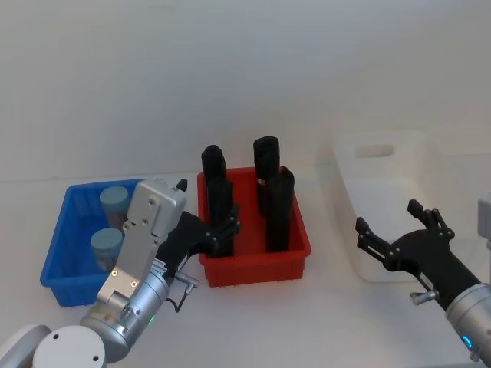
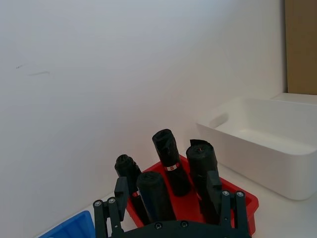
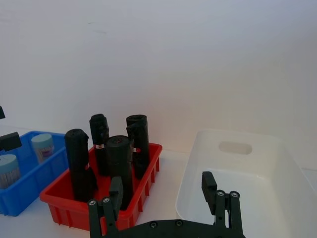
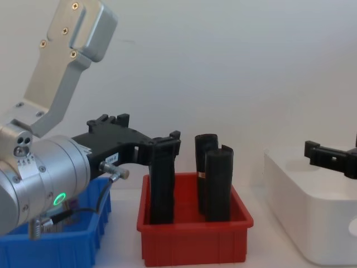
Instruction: Pick the cotton swabs from the blue box and place them into the white box.
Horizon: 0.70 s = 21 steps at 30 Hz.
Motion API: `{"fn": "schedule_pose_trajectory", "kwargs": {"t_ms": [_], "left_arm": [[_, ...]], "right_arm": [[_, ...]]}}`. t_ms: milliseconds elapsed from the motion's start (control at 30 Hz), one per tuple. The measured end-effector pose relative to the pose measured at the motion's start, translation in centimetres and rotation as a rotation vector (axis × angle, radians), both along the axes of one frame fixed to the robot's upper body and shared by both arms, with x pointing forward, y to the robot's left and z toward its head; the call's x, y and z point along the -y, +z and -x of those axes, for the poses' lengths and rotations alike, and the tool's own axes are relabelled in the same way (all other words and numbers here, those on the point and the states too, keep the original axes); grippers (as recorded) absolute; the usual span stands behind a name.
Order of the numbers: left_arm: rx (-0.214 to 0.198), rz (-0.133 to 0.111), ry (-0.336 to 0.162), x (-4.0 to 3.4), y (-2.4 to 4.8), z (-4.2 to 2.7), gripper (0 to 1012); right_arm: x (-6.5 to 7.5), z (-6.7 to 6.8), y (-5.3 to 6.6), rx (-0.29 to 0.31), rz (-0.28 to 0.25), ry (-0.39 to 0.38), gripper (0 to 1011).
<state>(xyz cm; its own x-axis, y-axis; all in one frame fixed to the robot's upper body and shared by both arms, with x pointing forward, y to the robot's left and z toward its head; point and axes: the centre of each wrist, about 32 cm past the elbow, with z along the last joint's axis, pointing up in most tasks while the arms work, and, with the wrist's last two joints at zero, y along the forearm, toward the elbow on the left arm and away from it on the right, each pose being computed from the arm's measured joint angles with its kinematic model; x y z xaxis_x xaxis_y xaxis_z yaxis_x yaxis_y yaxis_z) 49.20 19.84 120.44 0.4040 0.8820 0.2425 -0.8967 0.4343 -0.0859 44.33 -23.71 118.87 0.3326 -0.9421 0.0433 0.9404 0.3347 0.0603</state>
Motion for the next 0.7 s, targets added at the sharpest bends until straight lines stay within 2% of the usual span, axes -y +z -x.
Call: {"fn": "schedule_pose_trajectory", "kwargs": {"t_ms": [700], "left_arm": [[0.0,0.0,0.0,0.0,0.0,0.0,1004]], "right_arm": [[0.0,0.0,0.0,0.0,0.0,0.0,1001]]}}
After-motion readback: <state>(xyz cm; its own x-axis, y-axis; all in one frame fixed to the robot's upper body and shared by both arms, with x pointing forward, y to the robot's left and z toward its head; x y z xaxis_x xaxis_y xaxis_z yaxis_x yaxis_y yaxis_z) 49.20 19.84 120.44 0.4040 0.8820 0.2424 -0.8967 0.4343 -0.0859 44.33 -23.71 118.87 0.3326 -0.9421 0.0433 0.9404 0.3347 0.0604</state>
